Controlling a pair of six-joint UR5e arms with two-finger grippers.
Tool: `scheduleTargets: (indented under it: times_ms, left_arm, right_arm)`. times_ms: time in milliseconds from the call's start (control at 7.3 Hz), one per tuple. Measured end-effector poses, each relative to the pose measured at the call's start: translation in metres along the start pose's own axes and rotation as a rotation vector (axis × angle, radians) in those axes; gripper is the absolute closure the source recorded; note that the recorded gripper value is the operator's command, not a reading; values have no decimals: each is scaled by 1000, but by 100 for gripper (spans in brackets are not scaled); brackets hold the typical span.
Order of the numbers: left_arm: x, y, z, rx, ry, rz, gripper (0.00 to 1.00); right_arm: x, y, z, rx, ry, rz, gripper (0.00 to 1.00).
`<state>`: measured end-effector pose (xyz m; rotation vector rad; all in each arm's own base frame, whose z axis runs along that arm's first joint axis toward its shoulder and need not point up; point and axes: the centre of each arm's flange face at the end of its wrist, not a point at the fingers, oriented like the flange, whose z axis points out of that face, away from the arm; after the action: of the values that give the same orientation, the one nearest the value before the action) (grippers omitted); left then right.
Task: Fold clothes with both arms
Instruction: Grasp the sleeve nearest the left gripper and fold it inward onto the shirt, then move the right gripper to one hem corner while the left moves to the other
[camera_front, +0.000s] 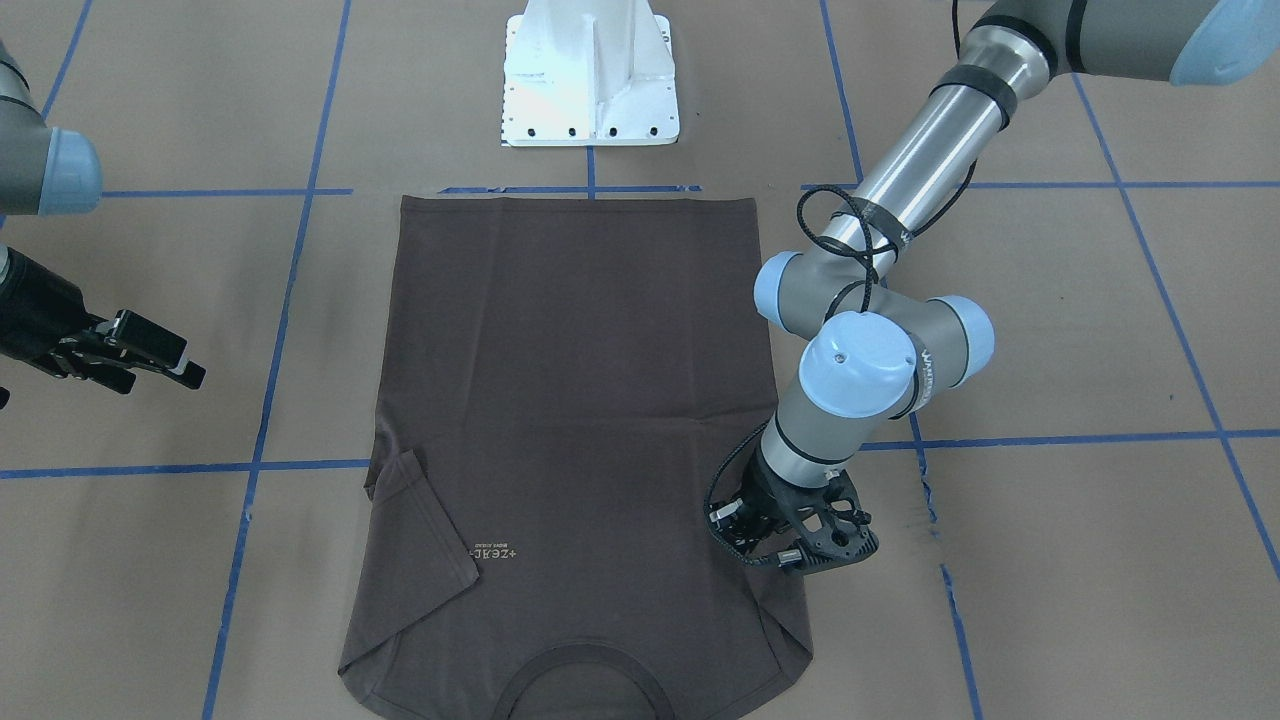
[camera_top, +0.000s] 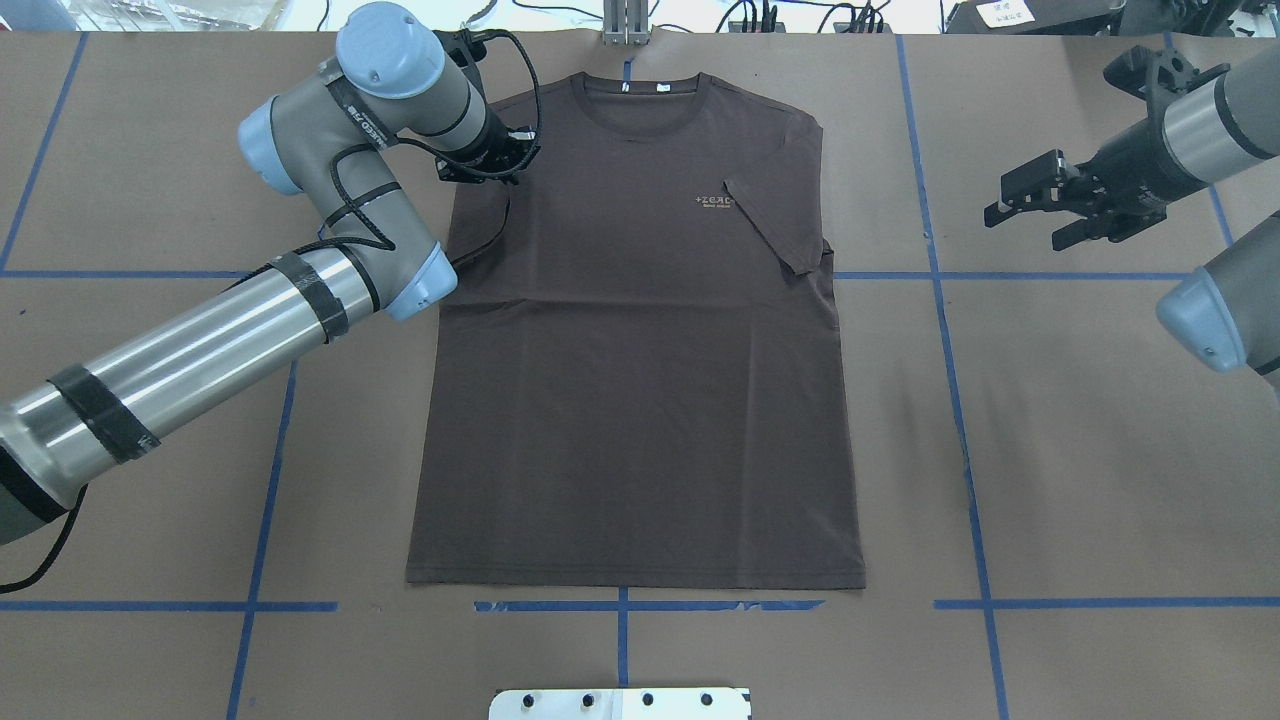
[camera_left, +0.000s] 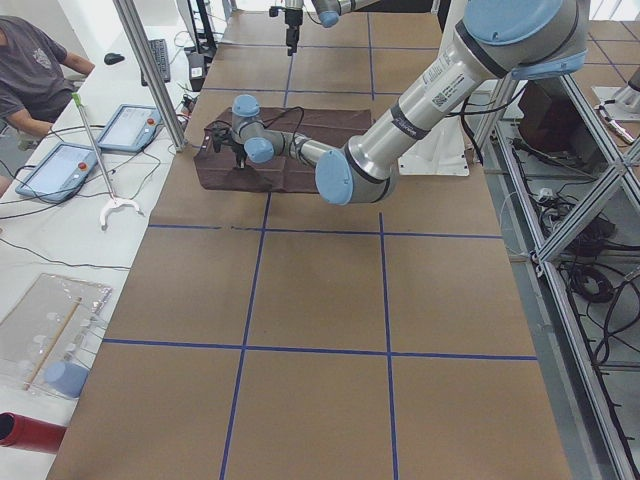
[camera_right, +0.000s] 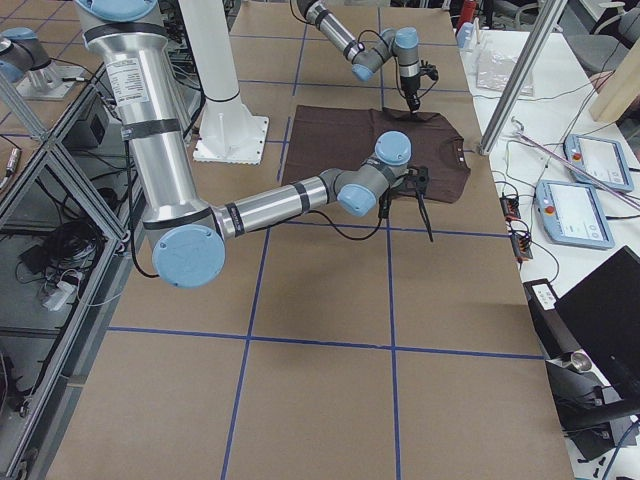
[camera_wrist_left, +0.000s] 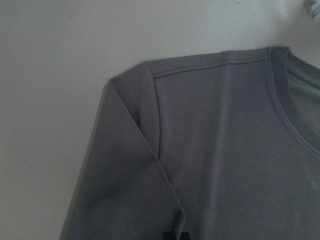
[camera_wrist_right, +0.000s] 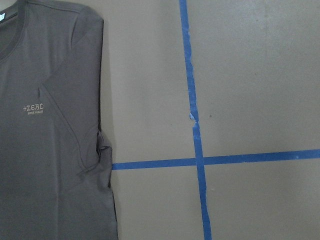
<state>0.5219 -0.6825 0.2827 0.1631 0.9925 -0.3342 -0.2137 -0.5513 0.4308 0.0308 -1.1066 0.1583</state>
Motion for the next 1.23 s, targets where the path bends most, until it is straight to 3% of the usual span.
scheduleTargets:
  times_ms: [137, 274, 411, 548, 822, 959, 1233]
  left_arm:
    - [5, 6, 2, -5, 4, -6, 78]
    - [9, 13, 4, -10, 7, -10, 42]
    - [13, 18, 5, -15, 12, -15, 33]
    - [17, 22, 3, -17, 22, -16, 28]
    - [26, 35, -22, -14, 79, -21, 27]
    - [21, 51, -41, -17, 122, -16, 29]
    - [-1, 102, -79, -43, 206, 3, 31]
  right_arm:
    - [-1, 0, 0, 1, -1, -1, 0]
    - [-2, -1, 0, 8, 2, -2, 0]
    - [-5, -2, 1, 28, 12, -7, 0]
    - [-10, -1, 5, 49, 22, -18, 0]
    - [-35, 22, 19, 52, -2, 5, 1]
    - [-57, 56, 37, 38, -12, 47, 1]
    - [-86, 170, 85, 25, 18, 143, 2]
